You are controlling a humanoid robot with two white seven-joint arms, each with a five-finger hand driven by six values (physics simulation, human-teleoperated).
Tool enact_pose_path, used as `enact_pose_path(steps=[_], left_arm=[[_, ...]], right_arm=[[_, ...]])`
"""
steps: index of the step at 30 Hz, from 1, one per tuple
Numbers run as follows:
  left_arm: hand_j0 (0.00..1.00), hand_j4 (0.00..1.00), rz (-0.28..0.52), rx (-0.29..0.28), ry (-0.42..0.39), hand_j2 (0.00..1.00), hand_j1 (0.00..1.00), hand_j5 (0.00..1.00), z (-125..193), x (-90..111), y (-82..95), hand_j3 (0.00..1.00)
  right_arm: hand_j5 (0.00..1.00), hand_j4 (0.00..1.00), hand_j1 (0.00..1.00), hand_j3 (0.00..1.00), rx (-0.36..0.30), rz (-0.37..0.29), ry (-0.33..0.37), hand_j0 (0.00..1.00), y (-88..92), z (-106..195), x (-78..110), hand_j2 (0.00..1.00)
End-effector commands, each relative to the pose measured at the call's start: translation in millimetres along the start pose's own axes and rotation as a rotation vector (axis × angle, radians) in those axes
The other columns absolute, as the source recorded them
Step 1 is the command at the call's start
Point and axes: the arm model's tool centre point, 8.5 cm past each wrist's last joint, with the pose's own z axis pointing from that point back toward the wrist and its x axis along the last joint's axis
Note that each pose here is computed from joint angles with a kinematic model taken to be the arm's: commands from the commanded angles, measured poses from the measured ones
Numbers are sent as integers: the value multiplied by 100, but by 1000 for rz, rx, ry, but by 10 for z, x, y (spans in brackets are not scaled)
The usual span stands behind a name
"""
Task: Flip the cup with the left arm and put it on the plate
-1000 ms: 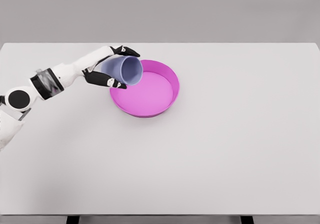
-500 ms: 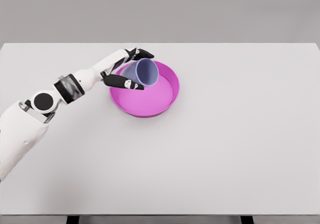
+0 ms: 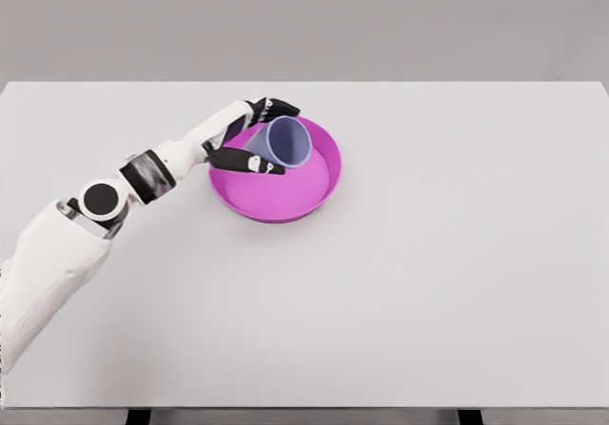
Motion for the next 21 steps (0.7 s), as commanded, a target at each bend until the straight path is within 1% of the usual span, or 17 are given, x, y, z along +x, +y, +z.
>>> enact_pose_path(steps=[1, 5, 6, 8, 10, 11, 16, 18, 21], left_arm=[[73, 73, 47, 13, -16, 73, 73, 73, -42, 1, -26, 73], [74, 74, 96, 27, -23, 74, 74, 74, -26, -31, -47, 74], [74, 74, 106, 35, -13, 74, 74, 74, -8, -71, -34, 74], [74, 74, 128, 43, -3, 74, 74, 74, -25, -129, -61, 74], [74, 74, 137, 47, 0, 74, 74, 74, -39, -153, -76, 74], [74, 74, 162, 53, 3, 74, 74, 74, -65, -195, -120, 74], [74, 74, 194, 63, -5, 74, 74, 74, -57, -208, -135, 74], [74, 74, 221, 72, -17, 74, 74, 74, -52, -204, -130, 74], [74, 74, 222, 73, -22, 74, 74, 74, -54, -196, -129, 74]], right_arm=[[100, 100, 100, 100, 0, 0, 1, 100, 0, 0, -1, 100], [100, 100, 100, 100, 0, 0, 0, 100, 0, 0, 0, 100], [100, 100, 100, 100, 0, 0, 0, 100, 0, 0, 0, 100], [100, 100, 100, 100, 0, 0, 0, 100, 0, 0, 0, 100], [100, 100, 100, 100, 0, 0, 0, 100, 0, 0, 0, 100], [100, 100, 100, 100, 1, 0, 1, 100, 1, 0, -1, 100], [100, 100, 100, 100, 0, 0, 1, 100, 0, 0, -1, 100], [100, 100, 100, 100, 0, 0, 1, 100, 0, 0, -1, 100], [100, 100, 100, 100, 0, 0, 0, 100, 0, 0, 0, 100]])
